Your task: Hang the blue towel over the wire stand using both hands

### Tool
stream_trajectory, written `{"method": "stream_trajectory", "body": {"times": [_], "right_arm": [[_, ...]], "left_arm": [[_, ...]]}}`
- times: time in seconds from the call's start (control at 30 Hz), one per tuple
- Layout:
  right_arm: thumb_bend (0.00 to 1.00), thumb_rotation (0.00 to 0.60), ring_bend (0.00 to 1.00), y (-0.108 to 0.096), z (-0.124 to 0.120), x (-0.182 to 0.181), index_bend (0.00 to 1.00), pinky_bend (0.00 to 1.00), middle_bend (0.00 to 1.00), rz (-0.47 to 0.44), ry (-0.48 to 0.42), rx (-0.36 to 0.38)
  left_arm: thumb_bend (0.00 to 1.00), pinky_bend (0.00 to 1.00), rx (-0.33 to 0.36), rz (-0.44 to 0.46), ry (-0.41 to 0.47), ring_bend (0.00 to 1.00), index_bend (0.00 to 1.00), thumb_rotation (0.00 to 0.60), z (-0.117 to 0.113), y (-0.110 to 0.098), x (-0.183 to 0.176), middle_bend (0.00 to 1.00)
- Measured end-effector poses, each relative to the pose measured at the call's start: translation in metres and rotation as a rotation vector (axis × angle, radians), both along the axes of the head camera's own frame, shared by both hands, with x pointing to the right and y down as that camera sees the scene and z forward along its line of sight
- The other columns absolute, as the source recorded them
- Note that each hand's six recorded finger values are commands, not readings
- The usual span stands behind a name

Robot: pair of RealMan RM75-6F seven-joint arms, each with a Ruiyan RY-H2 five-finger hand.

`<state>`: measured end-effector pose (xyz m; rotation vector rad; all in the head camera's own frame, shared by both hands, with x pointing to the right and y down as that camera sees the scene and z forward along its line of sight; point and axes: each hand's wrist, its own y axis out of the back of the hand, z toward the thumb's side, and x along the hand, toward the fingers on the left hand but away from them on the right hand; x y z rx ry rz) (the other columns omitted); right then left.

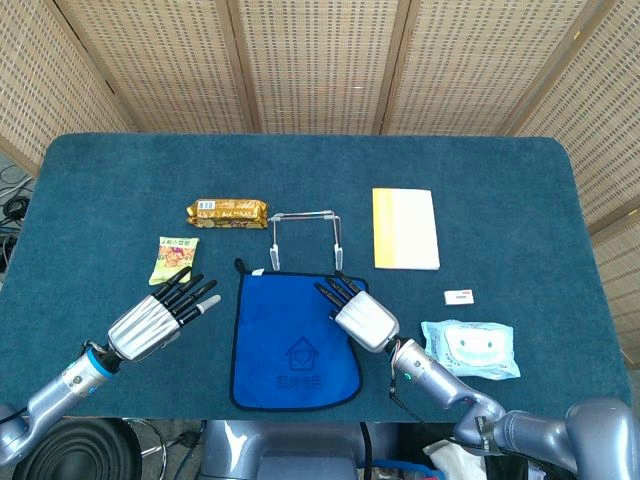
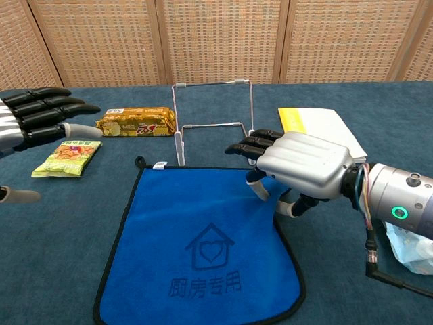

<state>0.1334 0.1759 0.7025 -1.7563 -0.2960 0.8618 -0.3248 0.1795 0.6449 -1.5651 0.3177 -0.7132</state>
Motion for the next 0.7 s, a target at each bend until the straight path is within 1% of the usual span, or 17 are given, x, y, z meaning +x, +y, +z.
{"method": "stream_trajectory", "body": {"times": [0.07, 0.13, 0.23, 0.33, 0.53, 0.7], "right_arm": [[0.47, 0.600, 0.00, 0.000, -0.001, -0.001, 0.68, 0.03, 0.06, 0.000, -0.004, -0.002], [0.48, 0.600, 0.00, 0.000, -0.001, -0.001, 0.68, 0.04, 0.06, 0.000, -0.009, -0.006], [0.48, 0.600, 0.00, 0.000, -0.001, 0.000, 0.68, 0.05, 0.06, 0.002, -0.014, -0.010], [0.48, 0.600, 0.00, 0.000, -0.001, 0.000, 0.68, 0.05, 0.06, 0.006, -0.016, -0.013], [0.49, 0.600, 0.00, 0.001, 0.000, 0.002, 0.68, 0.05, 0.06, 0.008, -0.015, -0.015], [0.49, 0.600, 0.00, 0.002, 0.001, 0.003, 0.68, 0.05, 0.06, 0.013, -0.011, -0.019]], "left_arm": [[0.00, 0.00, 0.002, 0.033, 0.023, 0.00, 0.15, 0.600, 0.007, -0.001, 0.007, 0.00], [0.00, 0.00, -0.009, 0.058, 0.065, 0.00, 0.16, 0.600, 0.014, -0.001, 0.017, 0.00], [0.00, 0.00, -0.039, 0.082, 0.137, 0.00, 0.16, 0.600, 0.022, 0.003, 0.033, 0.00], [0.00, 0.00, -0.070, 0.097, 0.184, 0.00, 0.16, 0.600, 0.030, 0.008, 0.047, 0.00], [0.00, 0.00, -0.096, 0.100, 0.185, 0.00, 0.16, 0.600, 0.043, 0.012, 0.055, 0.00], [0.00, 0.00, -0.114, 0.076, 0.178, 0.00, 0.18, 0.600, 0.054, 0.010, 0.058, 0.00]]}}
